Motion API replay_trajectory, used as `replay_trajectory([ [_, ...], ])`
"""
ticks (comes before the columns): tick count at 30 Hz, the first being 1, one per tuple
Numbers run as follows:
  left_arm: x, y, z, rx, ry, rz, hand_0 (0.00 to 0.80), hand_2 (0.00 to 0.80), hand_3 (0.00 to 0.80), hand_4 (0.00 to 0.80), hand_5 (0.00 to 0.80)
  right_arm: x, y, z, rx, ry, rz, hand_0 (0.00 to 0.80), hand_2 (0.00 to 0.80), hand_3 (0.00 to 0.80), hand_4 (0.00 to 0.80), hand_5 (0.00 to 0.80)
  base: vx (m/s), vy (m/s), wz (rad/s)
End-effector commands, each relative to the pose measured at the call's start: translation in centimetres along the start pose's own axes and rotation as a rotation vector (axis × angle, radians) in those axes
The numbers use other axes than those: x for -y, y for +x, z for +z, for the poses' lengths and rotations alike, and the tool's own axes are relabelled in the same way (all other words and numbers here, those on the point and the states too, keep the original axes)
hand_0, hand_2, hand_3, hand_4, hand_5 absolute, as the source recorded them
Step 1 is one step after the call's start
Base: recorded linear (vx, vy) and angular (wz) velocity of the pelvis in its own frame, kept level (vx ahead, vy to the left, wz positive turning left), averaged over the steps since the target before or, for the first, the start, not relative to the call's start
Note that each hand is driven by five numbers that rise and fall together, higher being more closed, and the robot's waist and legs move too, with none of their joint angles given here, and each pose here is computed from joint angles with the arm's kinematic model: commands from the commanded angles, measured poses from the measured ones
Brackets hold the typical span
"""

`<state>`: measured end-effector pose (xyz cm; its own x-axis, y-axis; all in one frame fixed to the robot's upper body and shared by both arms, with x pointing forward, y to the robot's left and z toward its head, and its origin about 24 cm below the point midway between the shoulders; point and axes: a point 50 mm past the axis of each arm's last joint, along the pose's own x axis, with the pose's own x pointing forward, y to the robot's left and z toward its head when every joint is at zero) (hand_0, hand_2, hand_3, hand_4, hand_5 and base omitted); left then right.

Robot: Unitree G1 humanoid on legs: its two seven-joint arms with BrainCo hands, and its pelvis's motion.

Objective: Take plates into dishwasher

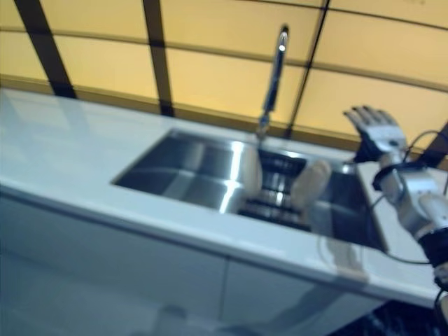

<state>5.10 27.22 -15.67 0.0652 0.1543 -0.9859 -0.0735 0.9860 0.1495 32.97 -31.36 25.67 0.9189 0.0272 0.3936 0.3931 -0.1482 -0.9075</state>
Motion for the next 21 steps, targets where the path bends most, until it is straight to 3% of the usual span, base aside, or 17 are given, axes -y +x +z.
replay_trajectory([
  [1, -1.0, -0.2, 0.6, 0.01, 0.029, 0.025, 0.0, 0.0, 0.0, 0.0, 0.0, 2.7, 1.1, 0.0, 0.067, -0.138, -0.092, 0.0, 0.0, 0.0, 0.0, 0.0, 0.059, -0.036, -0.03],
  [13, -1.7, -0.3, -0.4, 0.002, 0.044, 0.028, 0.0, 0.0, 0.0, 0.0, 0.0, 1.9, -0.5, -0.9, 0.164, -0.428, -0.047, 0.0, 0.0, 0.0, 0.0, 0.0, 0.03, -0.044, 0.01],
  [21, -1.3, -0.2, -0.2, 0.019, 0.062, 0.013, 0.0, 0.0, 0.0, 0.0, 0.0, 0.8, -1.4, -0.6, 0.208, -0.413, -0.048, 0.0, 0.0, 0.0, 0.0, 0.0, 0.0, -0.004, 0.0],
])
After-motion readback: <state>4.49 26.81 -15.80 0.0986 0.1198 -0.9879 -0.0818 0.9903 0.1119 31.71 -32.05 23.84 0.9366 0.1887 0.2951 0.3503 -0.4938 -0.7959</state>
